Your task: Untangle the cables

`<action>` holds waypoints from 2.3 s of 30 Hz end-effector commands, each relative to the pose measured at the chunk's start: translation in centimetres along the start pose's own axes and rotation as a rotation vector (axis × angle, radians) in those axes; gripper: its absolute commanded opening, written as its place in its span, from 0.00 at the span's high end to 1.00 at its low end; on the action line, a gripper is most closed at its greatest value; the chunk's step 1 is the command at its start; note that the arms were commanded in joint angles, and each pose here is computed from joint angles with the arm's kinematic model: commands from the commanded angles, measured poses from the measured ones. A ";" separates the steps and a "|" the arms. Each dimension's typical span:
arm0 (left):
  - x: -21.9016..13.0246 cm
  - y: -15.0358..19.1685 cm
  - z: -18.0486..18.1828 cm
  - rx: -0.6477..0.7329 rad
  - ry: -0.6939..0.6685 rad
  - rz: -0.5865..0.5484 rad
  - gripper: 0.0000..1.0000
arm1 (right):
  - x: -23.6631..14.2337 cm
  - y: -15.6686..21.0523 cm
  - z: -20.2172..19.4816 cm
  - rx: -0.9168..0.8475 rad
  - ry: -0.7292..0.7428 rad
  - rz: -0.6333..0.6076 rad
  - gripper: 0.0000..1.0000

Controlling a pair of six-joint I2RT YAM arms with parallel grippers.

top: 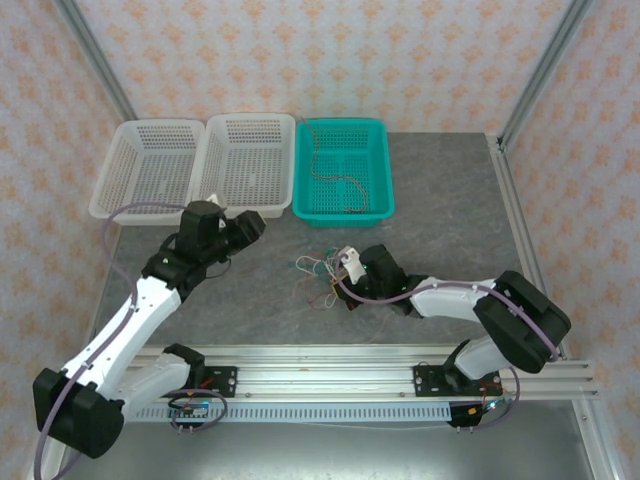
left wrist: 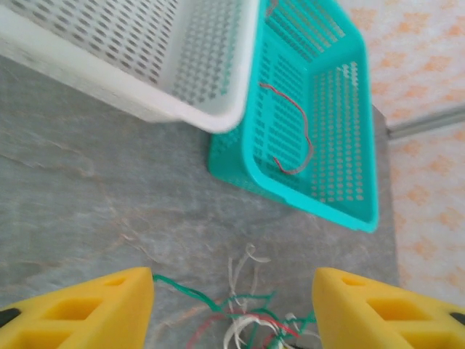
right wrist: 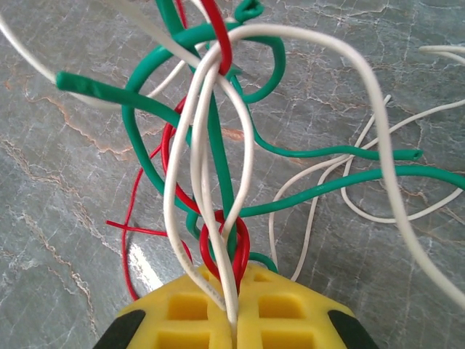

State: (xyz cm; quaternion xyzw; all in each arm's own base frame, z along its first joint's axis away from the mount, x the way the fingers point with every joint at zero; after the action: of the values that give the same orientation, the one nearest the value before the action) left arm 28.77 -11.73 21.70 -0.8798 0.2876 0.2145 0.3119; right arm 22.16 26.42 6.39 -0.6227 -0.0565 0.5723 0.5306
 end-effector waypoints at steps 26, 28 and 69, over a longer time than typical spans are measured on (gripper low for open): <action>6.4 9.3 -2.7 1.730 0.124 0.364 0.30 | -0.1 -0.6 0.2 -0.044 -0.021 0.004 0.99; 7.2 9.2 -2.6 1.755 0.112 0.357 0.32 | 0.0 -0.6 0.4 -0.037 -0.030 0.003 0.99; 7.9 -2.9 -7.9 0.985 0.043 -0.010 1.00 | 2.9 3.4 -0.2 0.257 -0.048 0.080 0.99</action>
State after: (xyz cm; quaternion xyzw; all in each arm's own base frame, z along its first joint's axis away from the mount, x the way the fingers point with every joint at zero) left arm 34.94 -19.68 16.51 -0.5234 0.4761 0.0406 0.7055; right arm 24.55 28.91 6.80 -0.5685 -0.0627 0.5580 0.6013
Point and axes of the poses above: each hand's point on the last joint's axis, 136 mm out from that joint toward the fingers, its own x axis out along the fingers, its own z axis along the line the jaws close on, y = z × x, the point moved 2 cm from there along -x, back along the fingers, and after that the axes turned 4 degrees about -x, right-handed, at the moved point
